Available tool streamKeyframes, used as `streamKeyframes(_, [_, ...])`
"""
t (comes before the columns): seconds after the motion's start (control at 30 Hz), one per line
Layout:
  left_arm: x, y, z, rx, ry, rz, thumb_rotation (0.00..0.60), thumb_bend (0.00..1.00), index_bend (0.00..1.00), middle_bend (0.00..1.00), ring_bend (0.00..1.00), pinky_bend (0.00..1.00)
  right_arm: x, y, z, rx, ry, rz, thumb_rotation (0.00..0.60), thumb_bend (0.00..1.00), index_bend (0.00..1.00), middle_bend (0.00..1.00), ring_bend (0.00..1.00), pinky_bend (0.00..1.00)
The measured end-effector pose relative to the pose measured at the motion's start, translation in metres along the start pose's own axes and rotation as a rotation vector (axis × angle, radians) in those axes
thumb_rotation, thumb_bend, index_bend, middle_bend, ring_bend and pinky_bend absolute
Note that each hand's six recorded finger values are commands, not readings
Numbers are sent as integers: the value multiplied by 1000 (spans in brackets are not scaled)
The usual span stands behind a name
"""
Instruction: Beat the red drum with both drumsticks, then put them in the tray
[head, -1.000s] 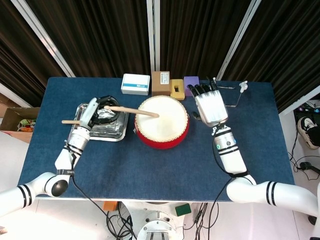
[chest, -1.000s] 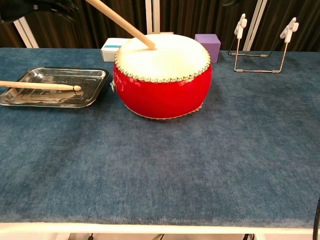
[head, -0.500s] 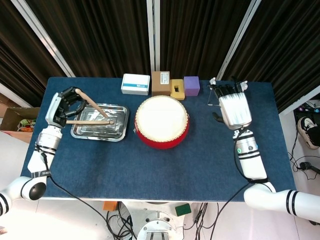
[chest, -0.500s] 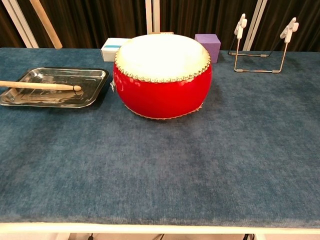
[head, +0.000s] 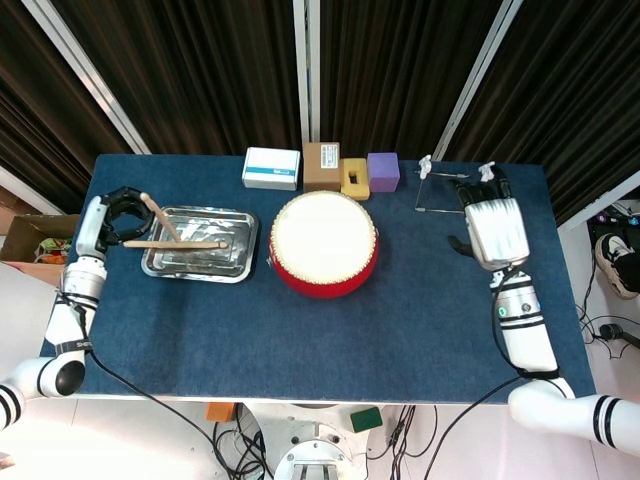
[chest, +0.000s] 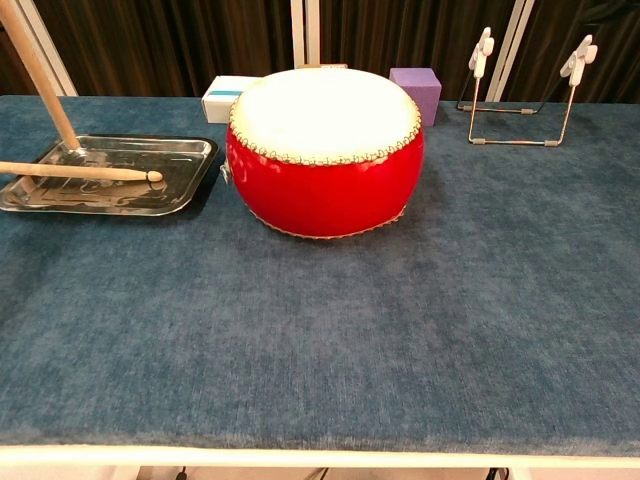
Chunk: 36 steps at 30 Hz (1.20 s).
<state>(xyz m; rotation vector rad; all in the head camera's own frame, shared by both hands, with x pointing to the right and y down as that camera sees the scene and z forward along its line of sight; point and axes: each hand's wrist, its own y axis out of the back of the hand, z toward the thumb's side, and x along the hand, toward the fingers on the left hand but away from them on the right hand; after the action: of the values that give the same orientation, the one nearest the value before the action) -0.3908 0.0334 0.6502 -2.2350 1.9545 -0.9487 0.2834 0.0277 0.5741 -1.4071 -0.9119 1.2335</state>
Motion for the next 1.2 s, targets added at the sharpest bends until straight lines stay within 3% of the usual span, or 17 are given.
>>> streamKeyframes(0.2, [-2,6,-8,336,-13,30,600,476,613,623,464,472,4,-5,-5,-7,-11,6,600,0,228,383,286,120])
streamKeyframes(0.43, [-4,0,-1,758,-91,55,600,476,614,623,464,468,7,-7,-14,-19,-34,4,600,0,225,383,286,116])
streamKeyframes(0.83, [0,-32,16,1197,-225,18,600,475,618,625,464,459,13,-10,-27,-39,-69,12,600,0,222,383,286,111])
streamKeyframes(0.97, [0,-41,20,1213,-255,3,600,476,618,623,464,457,15,-13,-29,-43,-77,16,600,0,221,383,286,108])
streamKeyframes(1.2, [6,-56,20,1103,-317,9,600,477,618,623,464,455,16,-14,-30,-40,-80,16,600,0,217,383,286,103])
